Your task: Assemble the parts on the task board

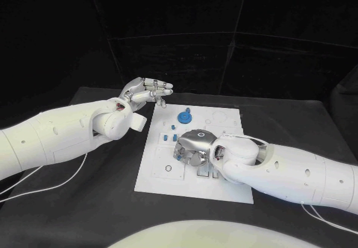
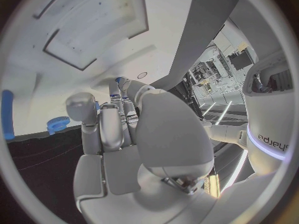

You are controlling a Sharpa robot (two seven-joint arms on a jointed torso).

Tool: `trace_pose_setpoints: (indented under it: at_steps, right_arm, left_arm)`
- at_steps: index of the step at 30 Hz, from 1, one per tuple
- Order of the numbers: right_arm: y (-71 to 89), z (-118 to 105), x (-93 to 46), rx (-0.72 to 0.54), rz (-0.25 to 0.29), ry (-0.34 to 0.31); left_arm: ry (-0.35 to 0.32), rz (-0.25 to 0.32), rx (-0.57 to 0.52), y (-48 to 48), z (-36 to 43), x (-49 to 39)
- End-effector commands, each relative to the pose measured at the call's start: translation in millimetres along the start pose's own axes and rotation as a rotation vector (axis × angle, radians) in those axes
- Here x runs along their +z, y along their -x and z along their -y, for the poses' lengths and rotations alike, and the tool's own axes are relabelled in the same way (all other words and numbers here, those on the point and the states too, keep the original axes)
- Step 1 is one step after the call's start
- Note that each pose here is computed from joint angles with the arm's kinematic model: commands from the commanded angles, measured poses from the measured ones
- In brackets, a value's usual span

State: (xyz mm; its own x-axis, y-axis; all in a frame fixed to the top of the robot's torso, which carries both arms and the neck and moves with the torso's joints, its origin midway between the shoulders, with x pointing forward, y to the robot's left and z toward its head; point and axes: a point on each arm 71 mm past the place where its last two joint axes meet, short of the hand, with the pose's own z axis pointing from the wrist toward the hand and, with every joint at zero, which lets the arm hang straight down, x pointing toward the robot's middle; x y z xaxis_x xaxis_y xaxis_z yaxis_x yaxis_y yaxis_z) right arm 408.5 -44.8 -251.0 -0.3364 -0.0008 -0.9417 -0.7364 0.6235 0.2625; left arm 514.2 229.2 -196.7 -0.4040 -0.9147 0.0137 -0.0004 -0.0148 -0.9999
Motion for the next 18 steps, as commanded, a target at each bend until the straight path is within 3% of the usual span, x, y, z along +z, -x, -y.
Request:
trace_pose_setpoints:
  at_steps: [1,8,18]
  right_arm:
    - [-4.4,-0.9,0.0,-0.039,-0.029,-0.005]
    - [-6.2,-0.5,0.0,-0.035,-0.033,-0.004]
    - [3.0,3.3,-5.3,0.004,0.102,-0.005]
  left_arm:
    - [-0.003,-0.003,-0.005,-0.5,1.2,0.6]
    - [-0.001,-0.001,-0.004,0.3,1.0,0.5]
    - [0.003,0.002,-0.003,1.9,0.6,0.1]
